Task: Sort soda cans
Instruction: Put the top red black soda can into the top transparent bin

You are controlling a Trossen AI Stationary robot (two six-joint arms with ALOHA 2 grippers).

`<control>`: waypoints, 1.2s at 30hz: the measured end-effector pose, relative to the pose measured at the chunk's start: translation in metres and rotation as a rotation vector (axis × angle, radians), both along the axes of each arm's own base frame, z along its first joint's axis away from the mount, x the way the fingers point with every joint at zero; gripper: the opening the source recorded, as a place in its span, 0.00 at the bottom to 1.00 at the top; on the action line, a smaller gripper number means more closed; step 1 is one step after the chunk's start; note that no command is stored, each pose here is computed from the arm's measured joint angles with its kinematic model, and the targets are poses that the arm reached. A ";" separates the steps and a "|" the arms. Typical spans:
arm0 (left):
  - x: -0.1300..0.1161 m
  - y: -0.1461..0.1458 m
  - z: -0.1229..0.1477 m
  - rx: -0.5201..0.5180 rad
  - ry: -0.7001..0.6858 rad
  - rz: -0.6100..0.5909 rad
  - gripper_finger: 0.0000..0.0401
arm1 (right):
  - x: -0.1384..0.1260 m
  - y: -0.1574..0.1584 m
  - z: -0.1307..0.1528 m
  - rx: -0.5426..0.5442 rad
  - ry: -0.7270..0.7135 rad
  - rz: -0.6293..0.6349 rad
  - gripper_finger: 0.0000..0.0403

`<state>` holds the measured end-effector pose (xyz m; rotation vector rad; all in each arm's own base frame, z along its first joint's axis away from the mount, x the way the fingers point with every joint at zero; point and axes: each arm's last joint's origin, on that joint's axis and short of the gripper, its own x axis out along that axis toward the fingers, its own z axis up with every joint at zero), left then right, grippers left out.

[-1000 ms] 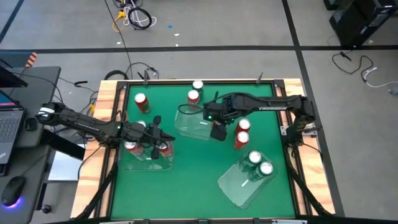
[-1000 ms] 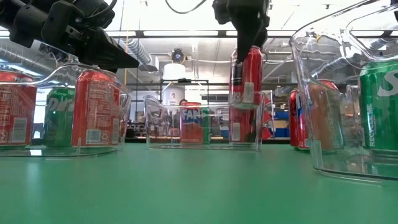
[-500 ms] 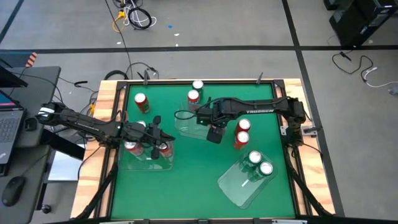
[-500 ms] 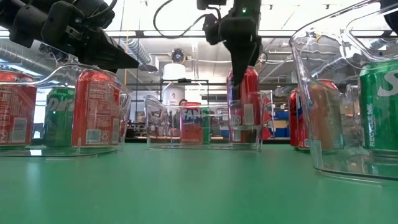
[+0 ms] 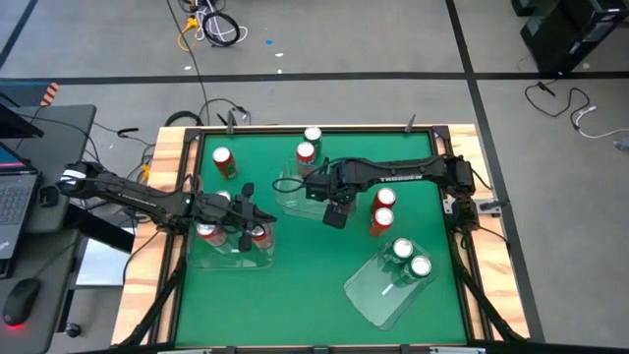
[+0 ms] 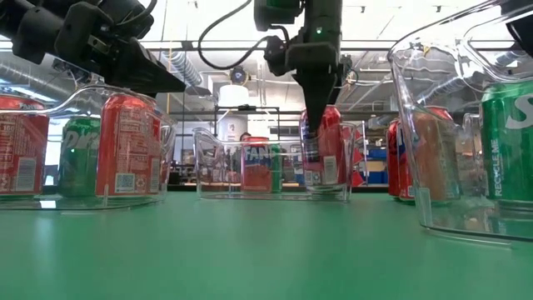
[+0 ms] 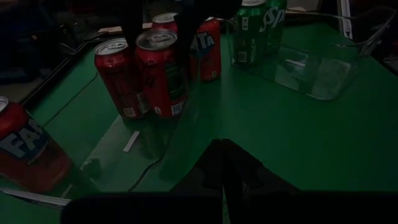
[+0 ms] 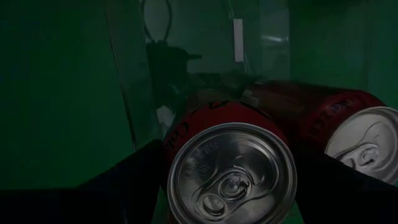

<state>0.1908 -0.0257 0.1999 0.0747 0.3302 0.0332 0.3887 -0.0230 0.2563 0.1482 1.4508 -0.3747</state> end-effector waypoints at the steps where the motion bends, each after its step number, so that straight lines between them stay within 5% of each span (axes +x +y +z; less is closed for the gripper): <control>1: 0.000 0.000 0.000 0.000 0.000 0.000 0.00 | 0.000 0.000 -0.001 0.000 -0.004 0.000 0.71; 12: 0.000 0.000 0.000 0.000 0.001 0.000 0.00 | -0.002 0.000 -0.003 0.002 0.009 -0.011 0.71; 19: 0.000 0.000 0.000 0.000 0.001 0.000 0.00 | -0.002 0.000 -0.002 -0.002 0.007 -0.020 0.87; 36: 0.000 0.000 0.000 -0.019 0.000 0.007 0.00 | -0.004 0.005 0.010 0.042 0.034 0.016 0.74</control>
